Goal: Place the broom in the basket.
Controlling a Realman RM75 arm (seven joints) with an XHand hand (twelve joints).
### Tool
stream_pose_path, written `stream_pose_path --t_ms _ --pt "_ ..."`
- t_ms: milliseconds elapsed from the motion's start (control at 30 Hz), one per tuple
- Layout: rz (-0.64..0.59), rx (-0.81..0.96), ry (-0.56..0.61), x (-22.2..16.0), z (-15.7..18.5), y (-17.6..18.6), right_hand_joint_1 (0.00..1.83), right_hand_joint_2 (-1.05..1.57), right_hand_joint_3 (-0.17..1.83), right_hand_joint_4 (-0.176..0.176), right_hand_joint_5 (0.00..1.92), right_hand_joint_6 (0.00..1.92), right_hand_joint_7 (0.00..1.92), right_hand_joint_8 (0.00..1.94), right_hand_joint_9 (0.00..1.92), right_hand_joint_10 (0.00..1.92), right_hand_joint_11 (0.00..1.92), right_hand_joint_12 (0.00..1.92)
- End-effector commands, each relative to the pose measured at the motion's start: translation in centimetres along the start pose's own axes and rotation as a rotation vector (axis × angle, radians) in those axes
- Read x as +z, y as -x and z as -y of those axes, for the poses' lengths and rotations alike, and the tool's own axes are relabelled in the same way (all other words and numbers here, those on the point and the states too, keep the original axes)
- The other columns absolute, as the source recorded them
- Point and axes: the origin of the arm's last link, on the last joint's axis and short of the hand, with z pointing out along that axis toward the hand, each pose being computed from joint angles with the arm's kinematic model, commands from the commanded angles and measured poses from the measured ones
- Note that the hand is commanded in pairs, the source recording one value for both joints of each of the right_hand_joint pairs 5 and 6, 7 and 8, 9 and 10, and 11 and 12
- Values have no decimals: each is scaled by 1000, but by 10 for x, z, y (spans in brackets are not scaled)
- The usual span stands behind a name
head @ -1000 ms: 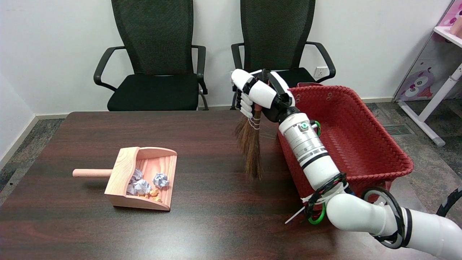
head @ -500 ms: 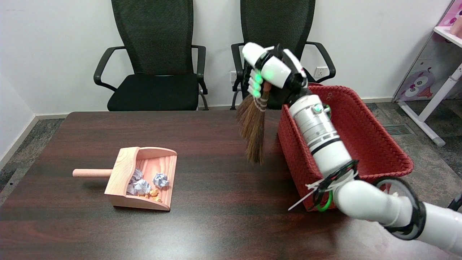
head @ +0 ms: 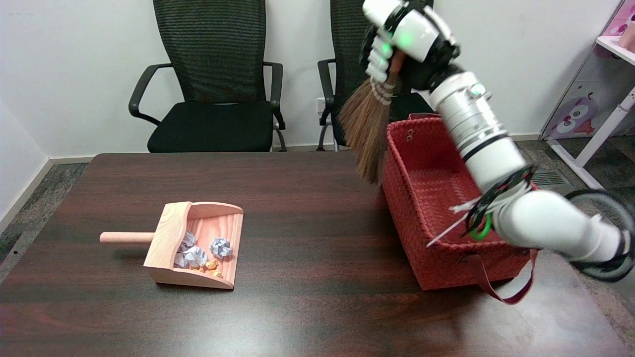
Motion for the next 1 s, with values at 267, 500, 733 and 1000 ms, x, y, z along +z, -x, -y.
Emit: stream_pose_path --t_ms 267,500,733,1000 --pt "-103 -113 -1 19 79 -86 1110 1571 1552 38 1920 1920 1920 1920 1920 1920 1920 1920" --pt "-162 -124 30 6 71 -105 1118 1571 1446 44 1920 1920 1920 1920 1920 1920 1920 1920" --pt "-160 -128 153 -13 31 -101 1119 1571 1420 44 1920 1920 1920 1920 1920 1920 1920 1920" --pt "-147 -211 234 -36 -5 -97 1110 1571 1438 38 1920 1920 1920 1920 1920 1920 1920 1920"
